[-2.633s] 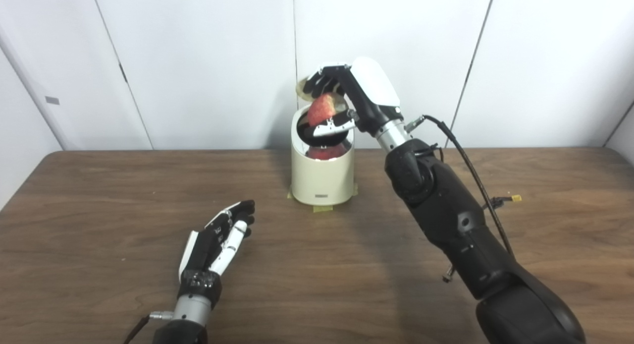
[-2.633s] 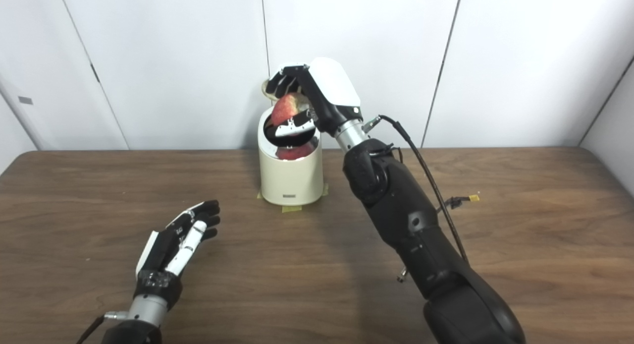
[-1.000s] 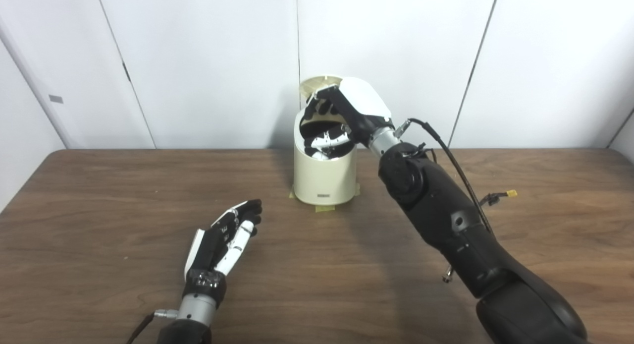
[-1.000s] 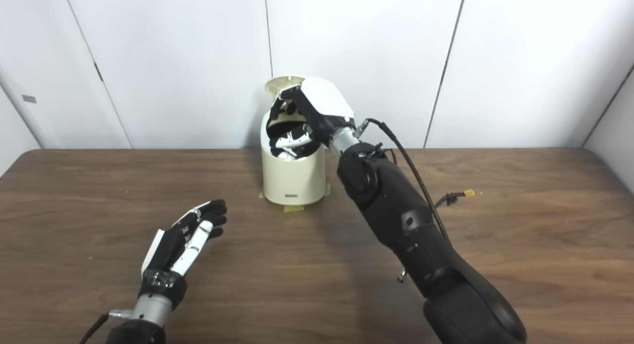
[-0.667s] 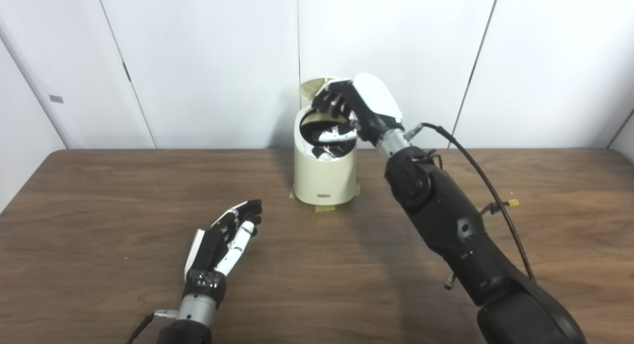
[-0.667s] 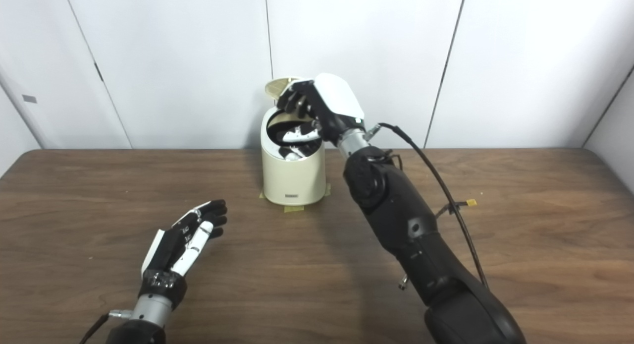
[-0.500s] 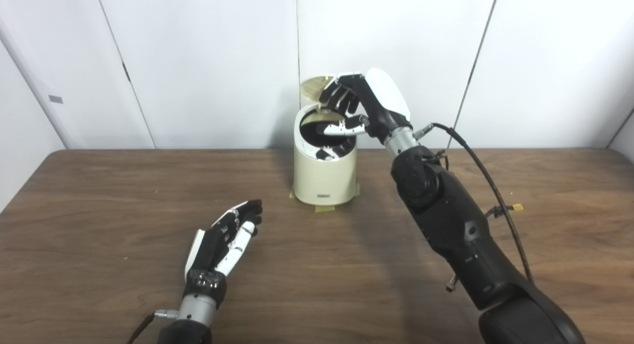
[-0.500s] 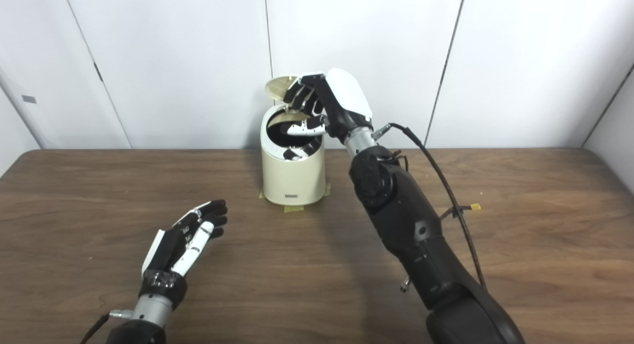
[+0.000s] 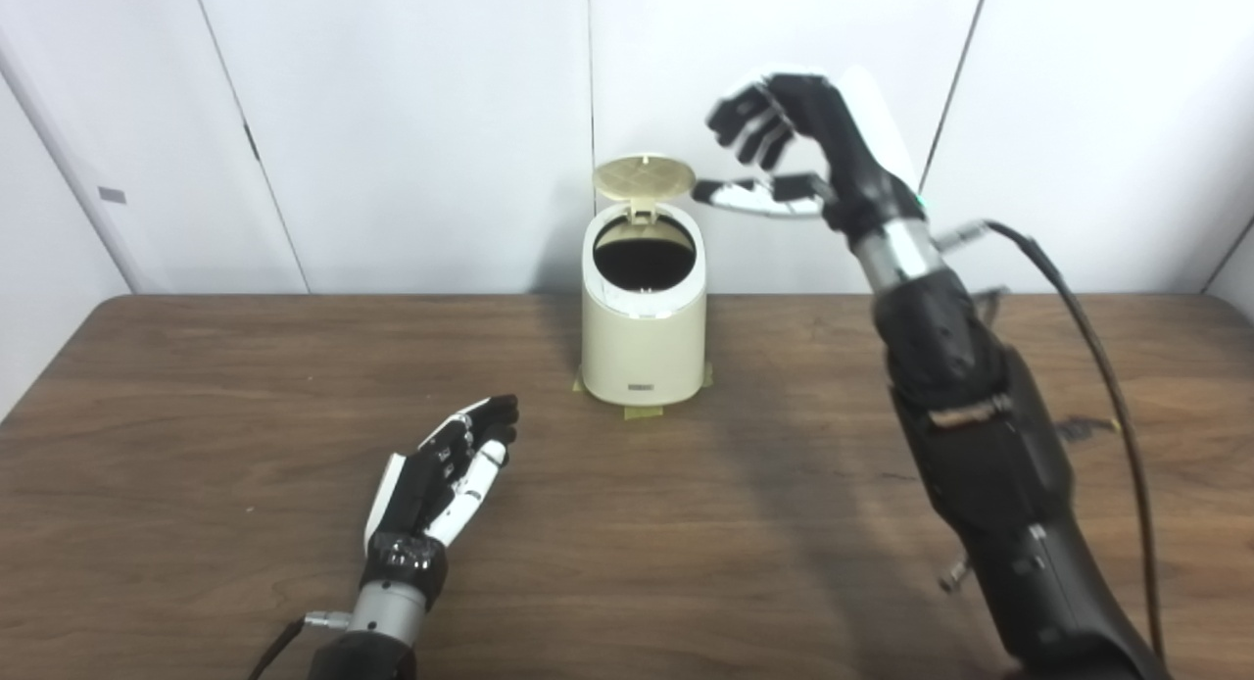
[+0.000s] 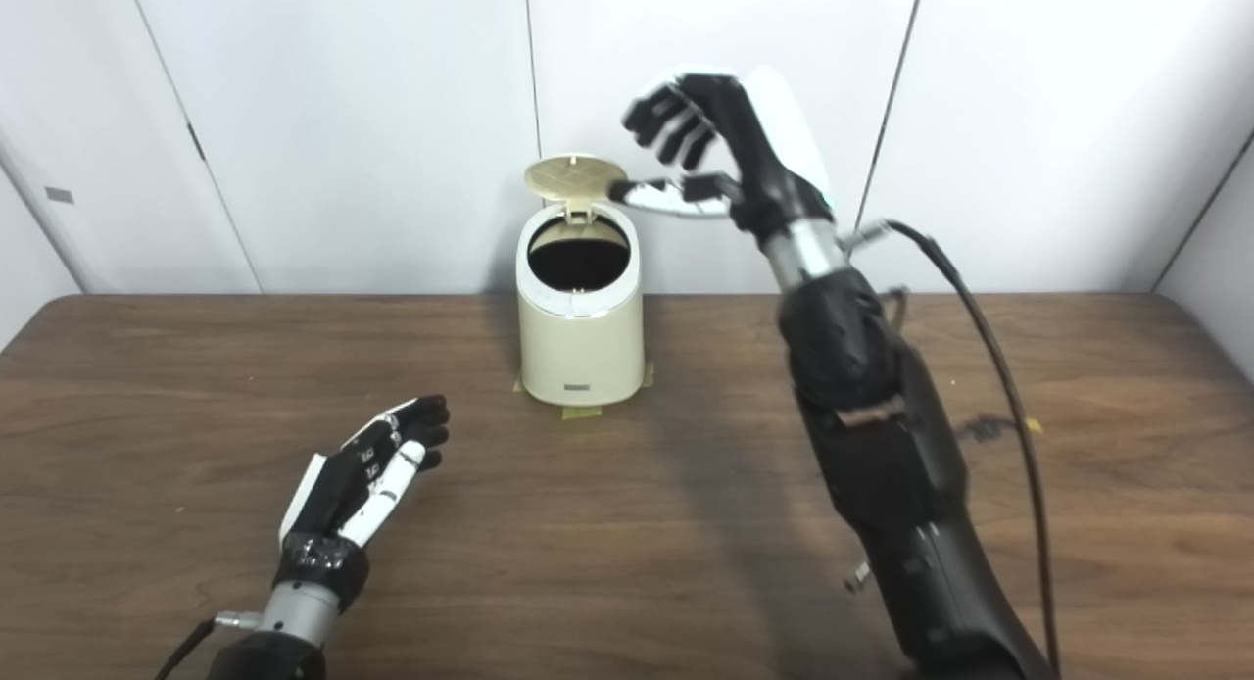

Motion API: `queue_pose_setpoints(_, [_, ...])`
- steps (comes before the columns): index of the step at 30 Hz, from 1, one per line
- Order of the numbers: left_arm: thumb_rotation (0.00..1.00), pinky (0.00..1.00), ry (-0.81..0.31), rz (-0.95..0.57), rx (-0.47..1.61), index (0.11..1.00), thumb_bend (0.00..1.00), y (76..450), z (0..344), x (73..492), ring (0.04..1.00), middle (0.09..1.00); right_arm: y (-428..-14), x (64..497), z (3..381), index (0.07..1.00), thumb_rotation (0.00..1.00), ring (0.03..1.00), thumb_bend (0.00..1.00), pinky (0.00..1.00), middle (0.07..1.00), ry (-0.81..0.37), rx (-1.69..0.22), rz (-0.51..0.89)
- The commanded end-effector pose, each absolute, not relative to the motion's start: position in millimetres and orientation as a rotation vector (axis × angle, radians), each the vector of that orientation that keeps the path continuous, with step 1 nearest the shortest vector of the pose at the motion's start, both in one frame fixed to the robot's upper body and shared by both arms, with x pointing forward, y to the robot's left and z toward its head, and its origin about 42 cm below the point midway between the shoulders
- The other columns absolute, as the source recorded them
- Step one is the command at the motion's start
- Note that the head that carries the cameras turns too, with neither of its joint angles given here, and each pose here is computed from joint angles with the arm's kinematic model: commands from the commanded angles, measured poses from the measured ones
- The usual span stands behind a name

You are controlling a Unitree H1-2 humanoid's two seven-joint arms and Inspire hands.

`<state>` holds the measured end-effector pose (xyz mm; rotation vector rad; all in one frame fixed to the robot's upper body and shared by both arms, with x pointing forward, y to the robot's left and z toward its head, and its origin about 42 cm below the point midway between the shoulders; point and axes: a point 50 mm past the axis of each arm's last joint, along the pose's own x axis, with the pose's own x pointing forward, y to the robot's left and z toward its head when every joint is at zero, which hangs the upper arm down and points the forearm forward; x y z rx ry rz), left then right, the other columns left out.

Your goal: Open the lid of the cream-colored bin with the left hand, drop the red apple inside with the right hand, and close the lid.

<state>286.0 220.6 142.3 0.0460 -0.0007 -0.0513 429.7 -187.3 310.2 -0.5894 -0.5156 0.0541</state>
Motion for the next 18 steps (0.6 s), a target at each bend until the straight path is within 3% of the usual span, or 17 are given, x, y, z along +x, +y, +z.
queue_pose_setpoints(1, [0.49, 0.81, -0.073, -0.050, 0.042, 0.794, 0.31, 223, 160, 297, 0.826, 0.826, -195, 424, 325, 0.494, 0.00, 0.442, 0.50, 0.36, 0.491, -0.524, -0.539, 0.033])
queue_pose_setpoints(6, [0.50, 0.83, -0.069, -0.040, 0.030, 0.792, 0.32, 229, 162, 302, 0.823, 0.825, -214, 405, 294, 0.549, 0.00, 0.424, 0.50, 0.34, 0.488, -0.338, -0.303, -0.009])
queue_pose_setpoints(7, [0.50, 0.83, -0.072, -0.040, 0.034, 0.790, 0.33, 229, 163, 304, 0.821, 0.822, -218, 401, 288, 0.537, 0.00, 0.424, 0.50, 0.41, 0.498, -0.307, -0.236, -0.002])
queue_pose_setpoints(8, [0.50, 0.83, -0.080, -0.044, 0.036, 0.790, 0.33, 230, 166, 307, 0.818, 0.818, -223, 396, 280, 0.517, 0.00, 0.491, 0.51, 0.44, 0.495, -0.276, -0.177, 0.013])
queue_pose_setpoints(10, [0.47, 0.82, -0.099, -0.057, 0.052, 0.788, 0.32, 232, 175, 314, 0.814, 0.809, -231, 386, 267, 0.502, 0.13, 0.671, 0.50, 0.60, 0.681, -0.213, -0.105, 0.042])
queue_pose_setpoints(12, [0.47, 0.82, -0.122, -0.068, 0.076, 0.794, 0.31, 235, 184, 322, 0.815, 0.815, -235, 376, 257, 0.726, 0.53, 0.791, 0.47, 0.73, 0.788, -0.159, -0.079, 0.078])
queue_pose_setpoints(14, [0.47, 0.82, -0.148, -0.078, 0.106, 0.800, 0.30, 237, 196, 330, 0.814, 0.819, -238, 366, 246, 0.837, 0.78, 0.891, 0.51, 0.83, 0.881, -0.123, -0.066, 0.125])
queue_pose_setpoints(16, [0.46, 0.83, -0.178, -0.086, 0.125, 0.814, 0.29, 239, 209, 340, 0.815, 0.820, -240, 354, 236, 0.887, 0.91, 0.970, 0.54, 0.90, 0.962, -0.103, -0.028, 0.159])
queue_pose_setpoints(18, [0.46, 0.82, -0.208, -0.088, 0.141, 0.828, 0.29, 241, 223, 350, 0.810, 0.820, -240, 343, 227, 0.894, 0.93, 0.990, 0.55, 0.92, 0.983, -0.090, 0.036, 0.151])
